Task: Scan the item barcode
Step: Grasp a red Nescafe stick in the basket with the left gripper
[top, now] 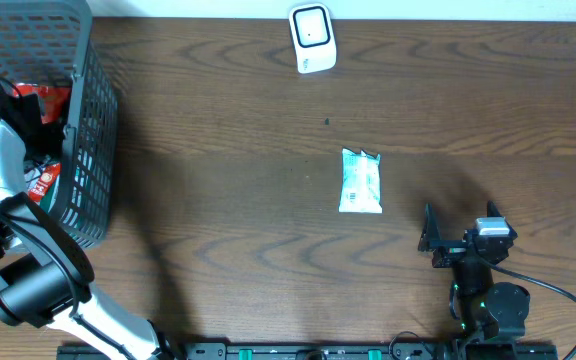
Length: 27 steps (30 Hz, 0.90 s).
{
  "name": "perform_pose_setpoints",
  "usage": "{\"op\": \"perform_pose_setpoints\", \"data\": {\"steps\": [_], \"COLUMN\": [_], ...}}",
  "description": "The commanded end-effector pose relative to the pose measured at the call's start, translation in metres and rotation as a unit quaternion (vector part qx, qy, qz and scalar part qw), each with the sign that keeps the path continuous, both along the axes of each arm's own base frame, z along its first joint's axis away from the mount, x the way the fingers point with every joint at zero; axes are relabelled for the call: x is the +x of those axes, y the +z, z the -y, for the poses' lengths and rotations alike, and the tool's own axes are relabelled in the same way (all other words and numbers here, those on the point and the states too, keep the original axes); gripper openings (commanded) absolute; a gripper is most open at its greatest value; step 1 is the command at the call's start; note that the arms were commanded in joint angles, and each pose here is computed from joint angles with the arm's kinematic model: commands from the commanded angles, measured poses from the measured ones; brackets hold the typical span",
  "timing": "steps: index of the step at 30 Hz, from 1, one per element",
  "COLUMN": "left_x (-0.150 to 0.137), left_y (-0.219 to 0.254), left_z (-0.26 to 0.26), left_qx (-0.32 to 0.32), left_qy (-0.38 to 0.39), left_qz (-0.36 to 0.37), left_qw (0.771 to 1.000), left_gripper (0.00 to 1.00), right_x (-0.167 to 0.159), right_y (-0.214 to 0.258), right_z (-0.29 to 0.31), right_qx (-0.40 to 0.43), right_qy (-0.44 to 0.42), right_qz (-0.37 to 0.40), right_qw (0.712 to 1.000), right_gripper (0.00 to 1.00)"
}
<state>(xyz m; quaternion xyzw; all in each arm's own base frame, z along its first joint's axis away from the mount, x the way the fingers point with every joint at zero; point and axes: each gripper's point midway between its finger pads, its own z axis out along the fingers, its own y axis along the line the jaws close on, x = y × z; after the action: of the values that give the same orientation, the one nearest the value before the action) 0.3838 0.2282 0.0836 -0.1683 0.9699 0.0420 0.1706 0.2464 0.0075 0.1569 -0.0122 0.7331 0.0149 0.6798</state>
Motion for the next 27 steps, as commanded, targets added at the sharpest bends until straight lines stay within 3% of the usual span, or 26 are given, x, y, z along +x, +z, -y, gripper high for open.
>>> {"op": "perform_pose_setpoints", "data": {"steps": [1,16,20,26,27], "left_x": [-0.004,-0.012,-0.013,-0.017,-0.016], "left_y": [-0.013,-0.066,-0.066,-0.053,-0.049], "left_z": [-0.005,-0.005,-0.004,-0.002,-0.002], "left_qx": [0.017,-0.007,-0.014,-0.018,-0.018], "left_qy": [-0.038,-0.031,-0.007,0.012,0.018], "left_qz": [-0.022,-0.077,-0.075,-0.071,-0.067], "left_qw": [0.999,0.996,0.997,0.997,0.997], "left_gripper": [0.67,0.67,0.31,0.19,0.12], "right_x": [0.0,0.0,0.0,0.0,0.0], "right_y": [0.0,0.0,0.0,0.0,0.0], "right_z": [0.002,0.002,0.002,0.002,0.002], "right_qx": [-0.005,-0.005,-0.005,-0.005,-0.005], "right_qy": [-0.003,-0.003,-0.003,-0.003,-0.003], "right_qz": [0.0,0.0,0.0,0.0,0.0], "right_qw": [1.0,1.0,1.0,1.0,1.0], "right_gripper": [0.99,0.99,0.99,0.99,0.99]}}
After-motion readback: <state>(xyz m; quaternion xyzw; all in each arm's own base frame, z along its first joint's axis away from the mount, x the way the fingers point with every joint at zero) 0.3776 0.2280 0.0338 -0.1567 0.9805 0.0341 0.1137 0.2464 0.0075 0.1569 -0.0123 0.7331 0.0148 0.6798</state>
